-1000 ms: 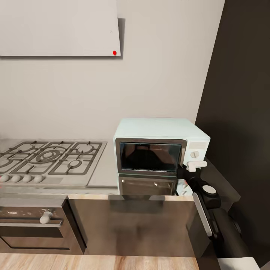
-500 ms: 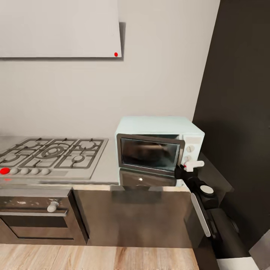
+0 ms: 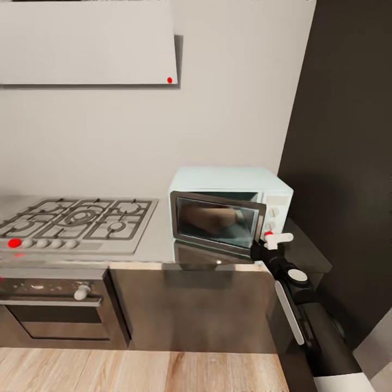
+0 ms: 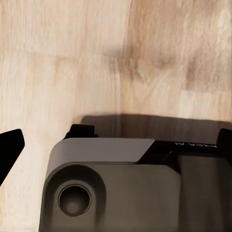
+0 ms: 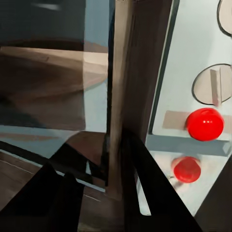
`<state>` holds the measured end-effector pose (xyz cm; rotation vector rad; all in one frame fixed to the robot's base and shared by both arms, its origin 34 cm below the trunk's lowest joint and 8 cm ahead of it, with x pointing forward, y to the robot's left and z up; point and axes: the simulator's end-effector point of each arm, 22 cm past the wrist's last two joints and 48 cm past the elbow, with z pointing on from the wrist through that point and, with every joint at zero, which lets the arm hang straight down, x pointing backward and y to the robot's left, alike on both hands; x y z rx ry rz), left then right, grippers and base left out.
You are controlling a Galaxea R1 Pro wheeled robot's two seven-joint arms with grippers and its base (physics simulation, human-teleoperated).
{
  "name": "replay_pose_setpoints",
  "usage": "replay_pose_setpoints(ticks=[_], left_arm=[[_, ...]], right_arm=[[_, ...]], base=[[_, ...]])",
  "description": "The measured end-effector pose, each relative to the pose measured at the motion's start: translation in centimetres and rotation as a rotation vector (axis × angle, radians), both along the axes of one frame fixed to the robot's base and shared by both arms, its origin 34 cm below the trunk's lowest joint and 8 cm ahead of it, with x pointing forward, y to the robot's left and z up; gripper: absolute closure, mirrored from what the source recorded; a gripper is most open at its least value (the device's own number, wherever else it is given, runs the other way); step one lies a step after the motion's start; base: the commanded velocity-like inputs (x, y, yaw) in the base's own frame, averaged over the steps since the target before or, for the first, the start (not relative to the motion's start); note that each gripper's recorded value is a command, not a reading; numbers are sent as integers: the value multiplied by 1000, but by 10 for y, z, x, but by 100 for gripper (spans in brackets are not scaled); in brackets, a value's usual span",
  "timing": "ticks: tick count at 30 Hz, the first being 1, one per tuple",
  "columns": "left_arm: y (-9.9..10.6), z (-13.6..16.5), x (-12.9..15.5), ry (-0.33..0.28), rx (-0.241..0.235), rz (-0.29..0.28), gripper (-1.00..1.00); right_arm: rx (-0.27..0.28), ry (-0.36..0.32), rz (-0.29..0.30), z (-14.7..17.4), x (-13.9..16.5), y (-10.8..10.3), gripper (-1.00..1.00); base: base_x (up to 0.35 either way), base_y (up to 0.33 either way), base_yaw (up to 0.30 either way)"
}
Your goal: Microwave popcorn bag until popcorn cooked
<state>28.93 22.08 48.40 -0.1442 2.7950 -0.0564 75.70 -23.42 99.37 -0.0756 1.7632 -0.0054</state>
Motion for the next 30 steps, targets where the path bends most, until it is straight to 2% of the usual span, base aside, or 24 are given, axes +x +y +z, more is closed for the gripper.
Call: replay_pose_setpoints(ticks=[4, 16, 26, 27, 29, 30], left_arm=[[0, 0, 0, 0, 0, 0, -100], [0, 0, 0, 0, 0, 0, -100], [0, 0, 0, 0, 0, -1, -100], [0, 0, 0, 0, 0, 0, -100], [0, 0, 0, 0, 0, 0, -100], [0, 0, 0, 0, 0, 0, -100]], right_arm=[[1, -1, 9, 0, 0, 2, 100], [5, -1, 12, 0, 0, 3, 100], [3, 2, 31, -1, -1, 10, 100], [2, 3, 30, -1, -1, 10, -100], [17, -3, -53, 1, 1, -24, -100], [14, -3, -60, 2, 1, -26, -100]], base=[[-228, 88, 0], [-14, 5, 0], [-99, 30, 0], [-3, 1, 0], [-1, 0, 0], [0, 0, 0]])
